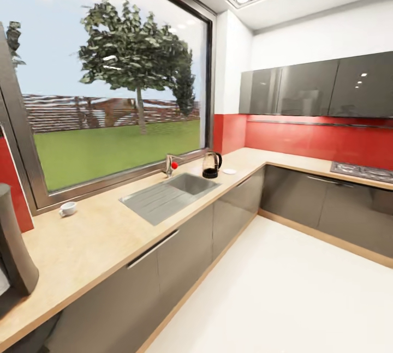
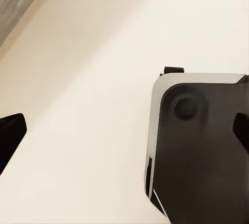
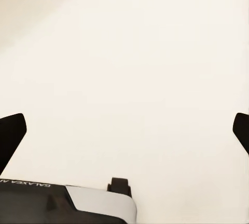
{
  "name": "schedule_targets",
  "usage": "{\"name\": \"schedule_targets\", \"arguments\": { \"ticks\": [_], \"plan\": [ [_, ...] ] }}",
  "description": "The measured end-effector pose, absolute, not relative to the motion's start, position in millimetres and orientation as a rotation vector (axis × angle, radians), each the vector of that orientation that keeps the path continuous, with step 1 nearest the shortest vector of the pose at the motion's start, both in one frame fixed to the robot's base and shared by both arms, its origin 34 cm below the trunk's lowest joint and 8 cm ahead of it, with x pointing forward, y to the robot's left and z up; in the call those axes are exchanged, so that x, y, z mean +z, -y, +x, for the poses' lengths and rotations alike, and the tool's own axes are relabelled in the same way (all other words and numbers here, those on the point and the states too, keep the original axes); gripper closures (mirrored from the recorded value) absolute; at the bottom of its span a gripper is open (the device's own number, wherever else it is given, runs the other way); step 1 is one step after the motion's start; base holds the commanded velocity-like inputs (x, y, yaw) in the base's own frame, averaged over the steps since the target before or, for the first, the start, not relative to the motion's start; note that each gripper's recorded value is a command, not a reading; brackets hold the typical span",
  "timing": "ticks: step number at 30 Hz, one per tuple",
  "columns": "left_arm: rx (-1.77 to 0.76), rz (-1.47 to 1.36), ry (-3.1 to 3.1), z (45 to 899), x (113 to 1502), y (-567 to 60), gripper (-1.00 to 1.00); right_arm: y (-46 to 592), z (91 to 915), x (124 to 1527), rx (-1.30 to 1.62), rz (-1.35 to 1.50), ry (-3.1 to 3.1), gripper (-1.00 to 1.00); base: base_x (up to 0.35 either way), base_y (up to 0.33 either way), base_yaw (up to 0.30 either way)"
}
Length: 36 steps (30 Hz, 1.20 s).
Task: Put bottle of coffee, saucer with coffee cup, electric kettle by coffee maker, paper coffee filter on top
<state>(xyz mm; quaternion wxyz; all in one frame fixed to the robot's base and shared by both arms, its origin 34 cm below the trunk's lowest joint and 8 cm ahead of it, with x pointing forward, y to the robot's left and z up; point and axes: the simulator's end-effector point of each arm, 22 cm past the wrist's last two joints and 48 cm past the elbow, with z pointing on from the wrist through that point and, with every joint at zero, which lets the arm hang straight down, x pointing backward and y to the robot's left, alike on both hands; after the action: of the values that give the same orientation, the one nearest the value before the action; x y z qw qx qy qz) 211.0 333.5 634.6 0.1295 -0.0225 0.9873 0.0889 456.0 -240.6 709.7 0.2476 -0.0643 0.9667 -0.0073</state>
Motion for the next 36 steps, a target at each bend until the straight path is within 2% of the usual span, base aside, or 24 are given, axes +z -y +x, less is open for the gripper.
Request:
{"name": "schedule_targets", "arguments": {
  "ticks": [36],
  "plan": [
    [0.258, -0.066, -2.87, 210.8, 634.6, -333.5, -1.0, 237.0, 450.7, 707.0, -0.016, -0.175, -2.642, -1.0, 0.255, -0.228, 0.0]
  ]
}}
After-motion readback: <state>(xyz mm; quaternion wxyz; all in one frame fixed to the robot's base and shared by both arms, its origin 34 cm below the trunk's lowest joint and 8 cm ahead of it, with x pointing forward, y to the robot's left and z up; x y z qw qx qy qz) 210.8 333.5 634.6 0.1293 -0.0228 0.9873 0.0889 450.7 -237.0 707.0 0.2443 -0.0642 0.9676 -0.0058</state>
